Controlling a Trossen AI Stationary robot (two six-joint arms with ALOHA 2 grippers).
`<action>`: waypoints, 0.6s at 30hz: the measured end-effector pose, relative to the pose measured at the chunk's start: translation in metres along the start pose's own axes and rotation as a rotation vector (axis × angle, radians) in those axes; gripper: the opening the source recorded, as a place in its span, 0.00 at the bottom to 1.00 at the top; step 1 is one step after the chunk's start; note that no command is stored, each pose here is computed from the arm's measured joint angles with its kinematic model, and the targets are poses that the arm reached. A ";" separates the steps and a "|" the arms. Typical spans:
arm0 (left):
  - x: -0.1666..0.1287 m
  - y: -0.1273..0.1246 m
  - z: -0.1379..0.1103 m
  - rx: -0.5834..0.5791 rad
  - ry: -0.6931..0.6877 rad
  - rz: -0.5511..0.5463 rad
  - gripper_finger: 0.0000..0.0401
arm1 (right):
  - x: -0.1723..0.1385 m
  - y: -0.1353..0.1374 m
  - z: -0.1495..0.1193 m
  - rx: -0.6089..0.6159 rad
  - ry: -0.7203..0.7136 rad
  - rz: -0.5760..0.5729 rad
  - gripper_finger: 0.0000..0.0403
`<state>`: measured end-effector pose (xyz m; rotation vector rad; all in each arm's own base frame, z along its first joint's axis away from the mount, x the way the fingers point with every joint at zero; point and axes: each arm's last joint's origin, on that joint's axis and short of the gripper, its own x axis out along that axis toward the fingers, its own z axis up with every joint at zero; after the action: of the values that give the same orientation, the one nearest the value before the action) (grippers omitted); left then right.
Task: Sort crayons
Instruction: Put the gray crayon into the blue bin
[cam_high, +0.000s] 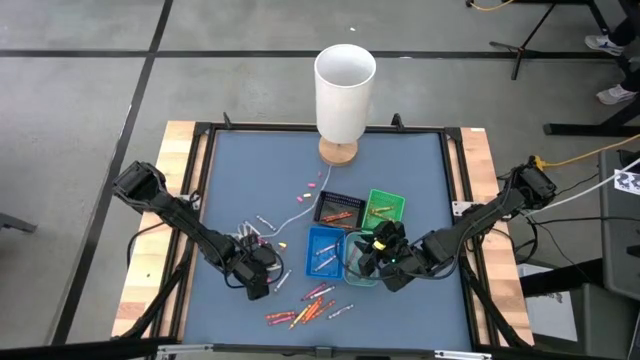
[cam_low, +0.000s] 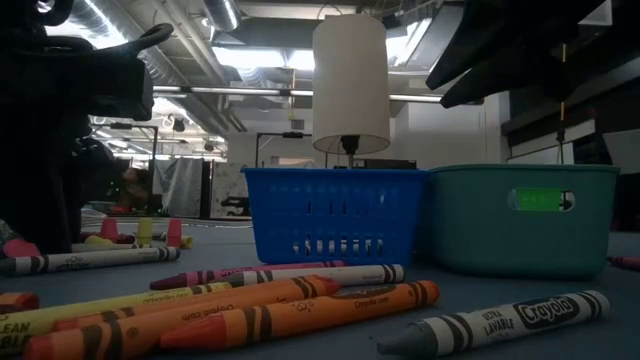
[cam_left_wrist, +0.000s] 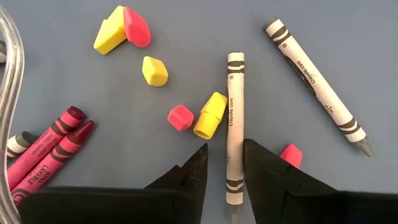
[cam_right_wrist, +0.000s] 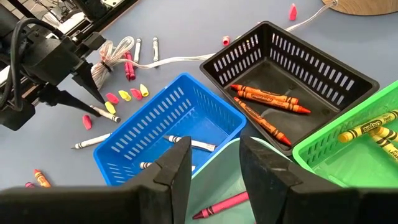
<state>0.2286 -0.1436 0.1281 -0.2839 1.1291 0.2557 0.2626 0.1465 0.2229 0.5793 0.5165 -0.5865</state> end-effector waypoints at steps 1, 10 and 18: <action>0.000 0.000 0.000 0.000 0.000 0.000 0.19 | 0.000 0.000 0.000 0.000 0.000 0.000 0.33; 0.000 0.000 0.000 0.000 0.000 0.000 0.06 | 0.000 0.000 0.000 0.000 0.000 0.000 0.33; -0.002 -0.003 0.003 0.002 0.011 -0.016 0.01 | 0.000 0.000 0.000 0.000 0.003 0.001 0.33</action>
<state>0.2312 -0.1455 0.1312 -0.2926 1.1379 0.2386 0.2626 0.1465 0.2228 0.5805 0.5190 -0.5848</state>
